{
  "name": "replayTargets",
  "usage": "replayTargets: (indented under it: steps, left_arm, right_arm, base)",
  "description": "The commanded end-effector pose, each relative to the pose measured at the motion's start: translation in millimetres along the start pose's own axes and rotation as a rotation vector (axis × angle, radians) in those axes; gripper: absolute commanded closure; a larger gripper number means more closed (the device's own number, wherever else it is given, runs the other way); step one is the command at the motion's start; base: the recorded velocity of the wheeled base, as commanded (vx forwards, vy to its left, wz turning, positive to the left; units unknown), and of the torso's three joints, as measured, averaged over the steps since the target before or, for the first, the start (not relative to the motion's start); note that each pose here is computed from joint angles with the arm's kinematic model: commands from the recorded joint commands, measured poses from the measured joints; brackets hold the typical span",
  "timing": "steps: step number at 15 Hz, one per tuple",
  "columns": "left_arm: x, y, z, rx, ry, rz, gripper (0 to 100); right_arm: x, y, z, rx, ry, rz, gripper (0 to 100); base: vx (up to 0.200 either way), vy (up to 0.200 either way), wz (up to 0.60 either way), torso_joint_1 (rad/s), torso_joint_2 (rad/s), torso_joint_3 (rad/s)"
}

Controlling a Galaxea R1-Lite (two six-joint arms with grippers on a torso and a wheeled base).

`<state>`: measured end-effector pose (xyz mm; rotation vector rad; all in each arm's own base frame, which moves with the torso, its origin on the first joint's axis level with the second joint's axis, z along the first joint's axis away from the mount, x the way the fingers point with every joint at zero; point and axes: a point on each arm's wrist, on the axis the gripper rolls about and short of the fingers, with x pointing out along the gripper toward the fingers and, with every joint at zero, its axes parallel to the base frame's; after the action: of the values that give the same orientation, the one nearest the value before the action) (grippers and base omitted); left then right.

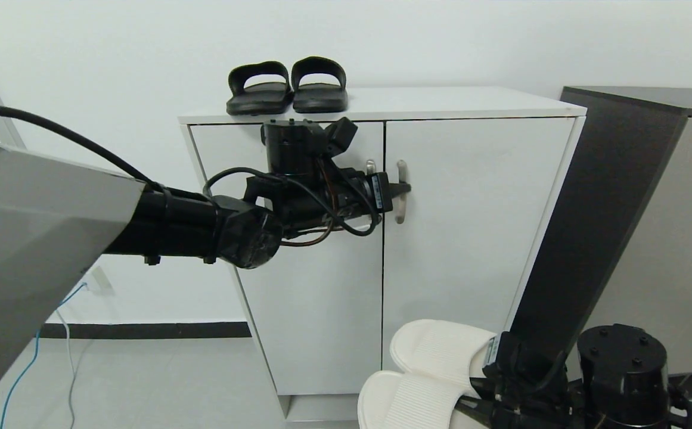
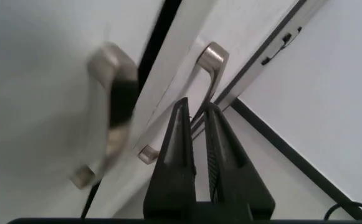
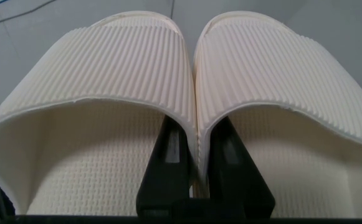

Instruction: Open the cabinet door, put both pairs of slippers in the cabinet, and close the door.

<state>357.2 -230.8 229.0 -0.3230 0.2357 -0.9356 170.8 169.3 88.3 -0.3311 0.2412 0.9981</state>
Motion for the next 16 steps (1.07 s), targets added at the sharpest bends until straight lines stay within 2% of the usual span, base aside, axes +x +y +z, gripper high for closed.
replayTargets:
  steps: [1,3,8,11,15,16]
  left_arm:
    - [-14,-19.4,4.9,0.005,-0.003,-0.028,100]
    - [-20,-24.7,4.5,0.007,0.000,-0.032,100]
    - [-53,-48.4,5.4,0.010,0.009,-0.051,100]
    - [-72,-56.4,8.1,0.012,0.000,-0.048,100]
    - [-70,-39.7,12.2,0.013,-0.031,-0.012,100]
    - [-61,-31.0,16.0,0.009,-0.049,-0.012,100]
  right_arm:
    - [-2,4,-1,-0.004,-0.001,0.019,100]
    - [-1,4,-1,-0.006,-0.006,0.022,100]
    - [0,4,0,-0.007,-0.012,0.019,100]
    - [1,3,1,-0.007,-0.013,0.019,100]
    - [2,6,2,-0.012,-0.018,0.031,100]
    - [2,7,2,-0.013,-0.019,0.035,100]
  base:
    - [0.000,0.000,0.00,0.000,0.00,0.000]
    - [0.000,0.000,0.00,0.000,0.00,0.000]
    - [0.000,0.000,0.00,0.000,0.00,0.000]
    - [0.000,0.000,0.00,0.000,0.00,0.000]
    - [0.000,0.000,0.00,0.000,0.00,0.000]
    - [0.000,0.000,0.00,0.000,0.00,0.000]
